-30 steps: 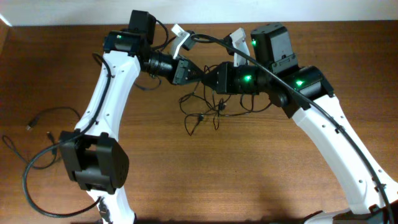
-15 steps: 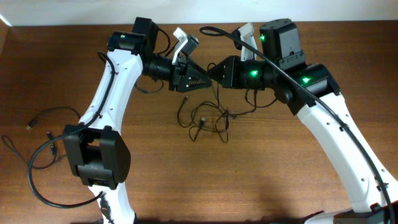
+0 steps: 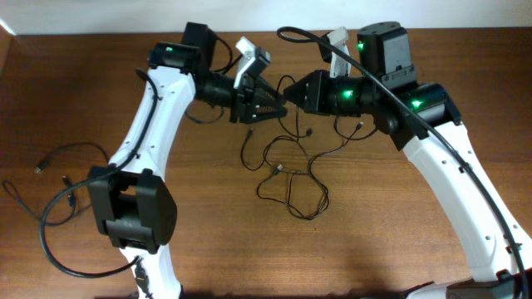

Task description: Untangle cables

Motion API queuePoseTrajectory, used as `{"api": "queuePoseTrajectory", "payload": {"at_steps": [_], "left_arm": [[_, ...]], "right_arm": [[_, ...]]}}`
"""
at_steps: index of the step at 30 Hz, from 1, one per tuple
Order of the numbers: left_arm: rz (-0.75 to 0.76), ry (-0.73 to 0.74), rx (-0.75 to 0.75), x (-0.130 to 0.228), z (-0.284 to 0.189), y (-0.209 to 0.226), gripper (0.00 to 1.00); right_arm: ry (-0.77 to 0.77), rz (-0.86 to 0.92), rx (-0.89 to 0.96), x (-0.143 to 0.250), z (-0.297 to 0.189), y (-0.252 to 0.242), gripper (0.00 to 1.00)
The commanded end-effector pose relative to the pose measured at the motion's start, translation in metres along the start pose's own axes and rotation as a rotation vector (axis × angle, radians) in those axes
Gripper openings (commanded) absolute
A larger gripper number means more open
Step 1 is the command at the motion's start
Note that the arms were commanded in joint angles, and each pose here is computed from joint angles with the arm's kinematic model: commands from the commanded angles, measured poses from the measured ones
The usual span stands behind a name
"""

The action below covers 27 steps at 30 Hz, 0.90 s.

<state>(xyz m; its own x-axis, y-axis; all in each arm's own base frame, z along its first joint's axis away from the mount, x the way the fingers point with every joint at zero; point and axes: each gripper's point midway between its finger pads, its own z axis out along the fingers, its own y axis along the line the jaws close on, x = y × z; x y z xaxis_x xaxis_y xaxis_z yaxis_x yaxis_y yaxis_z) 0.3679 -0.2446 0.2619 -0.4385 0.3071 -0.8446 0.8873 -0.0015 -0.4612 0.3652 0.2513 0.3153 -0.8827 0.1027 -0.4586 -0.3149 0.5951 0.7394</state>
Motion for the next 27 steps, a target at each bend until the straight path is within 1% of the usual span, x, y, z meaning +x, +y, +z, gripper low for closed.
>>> {"api": "queuePoseTrajectory", "payload": {"at_steps": [1, 2, 3, 4, 5, 6, 8, 10, 13, 15, 19, 20, 23, 27], "left_arm": [[0.029, -0.013, 0.040, -0.001, 0.012, -0.002, 0.25], [0.019, -0.013, 0.040, -0.001, 0.011, -0.001, 0.16], [0.012, -0.011, 0.041, -0.001, 0.012, -0.002, 0.17], [0.004, -0.009, 0.043, 0.000, 0.012, -0.003, 0.20], [-0.008, 0.010, 0.043, 0.003, 0.015, -0.004, 0.39], [-0.012, 0.045, 0.026, 0.009, 0.018, -0.002, 0.47], [-0.018, 0.101, 0.005, 0.021, 0.018, -0.002, 0.54], [0.000, 0.111, 0.028, 0.025, 0.017, -0.010, 0.54], [0.021, 0.104, 0.057, 0.026, 0.017, -0.018, 0.54], [0.021, 0.051, 0.086, 0.017, 0.018, -0.024, 0.53], [0.046, -0.011, 0.116, 0.005, 0.019, -0.027, 0.50], [0.057, -0.015, 0.123, 0.004, 0.021, -0.028, 0.49], [0.101, -0.013, 0.133, 0.002, 0.029, -0.029, 0.38], [0.129, -0.024, 0.134, -0.001, 0.030, -0.028, 0.29]], "right_arm": [[0.009, -0.017, -0.055, -0.002, -0.004, 0.013, 0.04], [0.008, -0.016, -0.055, -0.002, -0.004, 0.013, 0.04], [0.004, -0.006, -0.052, -0.003, -0.005, 0.012, 0.04], [-0.001, -0.010, -0.054, -0.004, -0.005, 0.013, 0.04], [-0.007, -0.014, -0.053, -0.006, -0.004, 0.013, 0.04], [-0.017, -0.013, -0.039, -0.008, -0.005, 0.010, 0.04], [-0.039, -0.002, -0.012, -0.014, -0.008, 0.000, 0.04], [-0.049, 0.008, 0.000, -0.019, -0.008, -0.007, 0.04], [-0.055, 0.008, 0.005, -0.021, -0.007, -0.010, 0.04], [-0.061, 0.012, -0.001, -0.023, -0.007, -0.008, 0.04], [-0.074, 0.058, -0.021, -0.027, -0.007, -0.004, 0.04], [-0.076, 0.082, -0.025, -0.028, -0.007, -0.003, 0.04], [-0.073, 0.124, -0.070, -0.029, -0.008, 0.006, 0.04], [-0.084, 0.162, -0.076, -0.033, -0.008, 0.007, 0.04]]}}
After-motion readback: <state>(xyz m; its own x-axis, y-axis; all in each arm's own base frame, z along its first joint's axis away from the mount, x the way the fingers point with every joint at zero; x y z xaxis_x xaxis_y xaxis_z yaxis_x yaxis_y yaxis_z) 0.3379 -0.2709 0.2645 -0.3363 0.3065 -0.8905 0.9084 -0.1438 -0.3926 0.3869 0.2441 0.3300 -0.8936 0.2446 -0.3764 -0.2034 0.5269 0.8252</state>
